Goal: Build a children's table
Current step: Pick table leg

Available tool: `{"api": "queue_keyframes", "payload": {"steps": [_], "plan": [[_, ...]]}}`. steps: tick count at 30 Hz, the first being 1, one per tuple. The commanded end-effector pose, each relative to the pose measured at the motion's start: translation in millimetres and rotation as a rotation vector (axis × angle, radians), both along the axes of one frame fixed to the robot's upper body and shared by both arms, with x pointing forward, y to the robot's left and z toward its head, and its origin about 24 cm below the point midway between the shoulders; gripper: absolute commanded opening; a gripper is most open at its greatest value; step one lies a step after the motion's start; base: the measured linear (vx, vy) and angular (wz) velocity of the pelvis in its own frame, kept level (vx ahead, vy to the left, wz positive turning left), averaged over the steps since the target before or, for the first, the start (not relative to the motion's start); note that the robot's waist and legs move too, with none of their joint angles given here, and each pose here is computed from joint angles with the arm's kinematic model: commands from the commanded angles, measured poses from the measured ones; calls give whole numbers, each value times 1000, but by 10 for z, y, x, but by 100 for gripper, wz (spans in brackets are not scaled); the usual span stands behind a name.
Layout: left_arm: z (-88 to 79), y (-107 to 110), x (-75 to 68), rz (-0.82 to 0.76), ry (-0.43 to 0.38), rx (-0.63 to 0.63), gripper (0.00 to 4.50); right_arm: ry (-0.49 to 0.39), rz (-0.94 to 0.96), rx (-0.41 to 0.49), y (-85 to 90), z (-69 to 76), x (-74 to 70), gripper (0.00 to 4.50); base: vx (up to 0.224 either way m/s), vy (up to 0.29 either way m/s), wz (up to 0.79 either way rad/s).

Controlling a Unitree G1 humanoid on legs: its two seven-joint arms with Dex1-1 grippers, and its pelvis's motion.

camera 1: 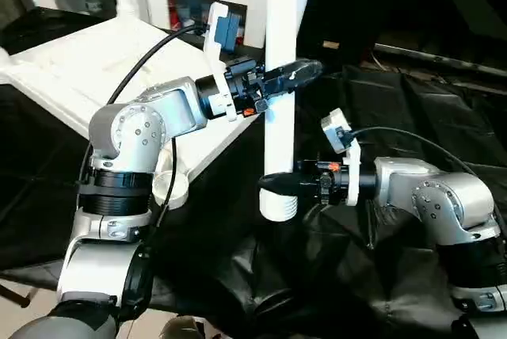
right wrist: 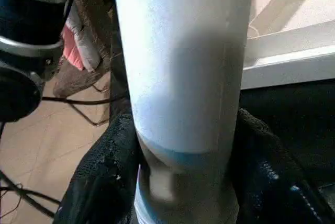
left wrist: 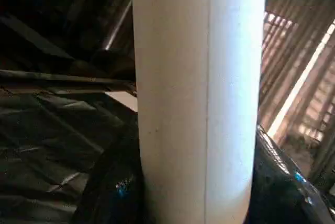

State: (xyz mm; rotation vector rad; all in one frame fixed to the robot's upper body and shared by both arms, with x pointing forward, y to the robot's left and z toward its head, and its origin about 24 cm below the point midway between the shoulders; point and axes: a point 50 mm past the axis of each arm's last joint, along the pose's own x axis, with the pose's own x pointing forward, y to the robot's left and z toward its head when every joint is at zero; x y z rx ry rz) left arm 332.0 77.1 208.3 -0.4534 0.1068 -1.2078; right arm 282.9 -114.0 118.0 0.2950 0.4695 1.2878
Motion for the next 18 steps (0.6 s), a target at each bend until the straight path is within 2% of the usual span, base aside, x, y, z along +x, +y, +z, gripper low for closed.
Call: {"api": "queue_keyframes", "payload": {"steps": [1,3,4,5,8,9,11,12,17,18], "plan": [[109,-39,46,56,-27,-9,249,5,-78,-30,-66,-20,61,198,0,0,0],[85,-36,57,94,-28,14,259,-1,-93,-32,-64,-17,74,195,0,0,0],[62,-35,65,127,-29,38,283,-5,-105,-33,-63,-15,84,194,0,0,0],[27,-44,67,158,-26,67,283,-13,-119,-34,-61,-9,101,194,0,0,0],[-10,-80,39,181,-5,55,292,-25,-151,-39,-59,0,152,194,0,0,0],[-10,-80,39,182,-5,55,247,-25,-151,-39,-59,0,153,194,0,0,0],[-36,-83,75,241,14,64,256,-29,-167,-46,-57,1,186,194,0,0,0],[-37,-83,77,243,15,64,225,-29,-167,-46,-57,1,187,194,0,0,0],[-35,-92,92,257,33,35,210,-35,-170,-54,-41,6,205,194,0,0,0],[-34,-87,92,266,36,33,193,-37,-173,-55,-39,6,207,194,0,0,0]]}}
